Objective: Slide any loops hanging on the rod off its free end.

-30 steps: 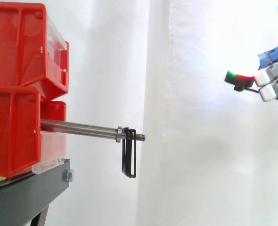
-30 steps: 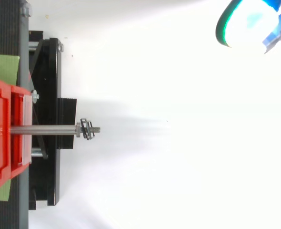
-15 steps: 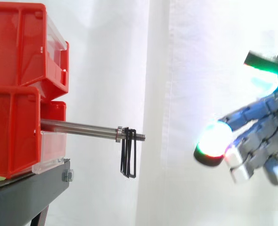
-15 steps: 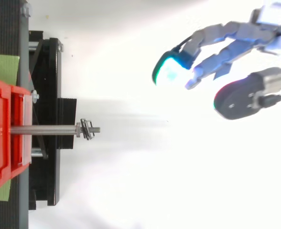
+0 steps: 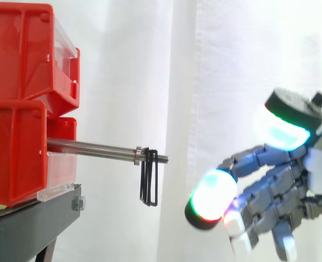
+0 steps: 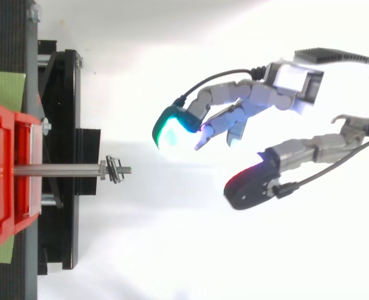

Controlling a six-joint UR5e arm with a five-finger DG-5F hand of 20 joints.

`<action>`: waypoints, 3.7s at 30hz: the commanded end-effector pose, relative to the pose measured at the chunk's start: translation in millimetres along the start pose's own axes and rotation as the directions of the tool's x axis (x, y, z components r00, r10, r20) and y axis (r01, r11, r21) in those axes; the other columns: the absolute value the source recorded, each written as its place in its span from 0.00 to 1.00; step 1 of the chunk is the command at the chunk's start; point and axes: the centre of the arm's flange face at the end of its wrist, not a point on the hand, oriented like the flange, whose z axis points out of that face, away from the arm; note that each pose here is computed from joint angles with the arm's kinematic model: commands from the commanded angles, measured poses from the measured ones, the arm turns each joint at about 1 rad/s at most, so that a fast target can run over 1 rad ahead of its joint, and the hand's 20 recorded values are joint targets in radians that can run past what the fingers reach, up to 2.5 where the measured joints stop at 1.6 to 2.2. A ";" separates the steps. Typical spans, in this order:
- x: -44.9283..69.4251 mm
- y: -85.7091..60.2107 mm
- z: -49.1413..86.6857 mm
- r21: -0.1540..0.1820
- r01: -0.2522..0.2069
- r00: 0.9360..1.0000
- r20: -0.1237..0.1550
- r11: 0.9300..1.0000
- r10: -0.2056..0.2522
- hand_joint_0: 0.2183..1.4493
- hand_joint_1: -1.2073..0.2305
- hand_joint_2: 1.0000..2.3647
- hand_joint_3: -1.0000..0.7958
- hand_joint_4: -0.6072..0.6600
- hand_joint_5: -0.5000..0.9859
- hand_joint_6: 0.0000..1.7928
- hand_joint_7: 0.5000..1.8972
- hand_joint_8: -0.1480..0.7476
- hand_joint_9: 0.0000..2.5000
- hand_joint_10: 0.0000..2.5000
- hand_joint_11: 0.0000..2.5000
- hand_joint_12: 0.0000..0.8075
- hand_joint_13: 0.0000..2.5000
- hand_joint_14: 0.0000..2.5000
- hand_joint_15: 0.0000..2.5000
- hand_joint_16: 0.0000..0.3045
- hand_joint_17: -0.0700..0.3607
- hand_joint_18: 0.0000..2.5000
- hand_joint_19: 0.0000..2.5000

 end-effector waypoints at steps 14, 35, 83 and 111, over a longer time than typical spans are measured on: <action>28.1 -65.9 22.3 -0.082 0.124 0.991 0.051 0.989 -0.120 0.27 0.52 0.01 0.32 0.70 0.20 0.28 0.25 0.53 0.25 0.00 0.10 0.46 0.31 0.00 0.10 0.18 0.45 0.36 0.30; 34.9 -72.5 42.7 -0.231 0.326 0.940 0.183 0.917 -0.288 0.27 0.52 0.01 0.32 0.70 0.20 0.28 0.26 0.53 0.26 0.00 0.11 0.46 0.31 0.00 0.10 0.18 0.45 0.37 0.30; 33.9 -81.3 77.3 -0.322 0.126 0.989 0.120 0.938 -0.091 0.28 0.51 0.01 0.33 0.72 0.21 0.28 0.32 0.53 0.26 0.00 0.12 0.46 0.32 0.00 0.12 0.18 0.46 0.37 0.31; 34.8 -107.9 103.6 -0.394 0.034 0.995 0.098 0.918 0.005 0.30 0.48 0.01 0.38 0.70 0.22 0.28 0.38 0.53 0.26 0.00 0.12 0.46 0.32 0.00 0.11 0.18 0.45 0.37 0.31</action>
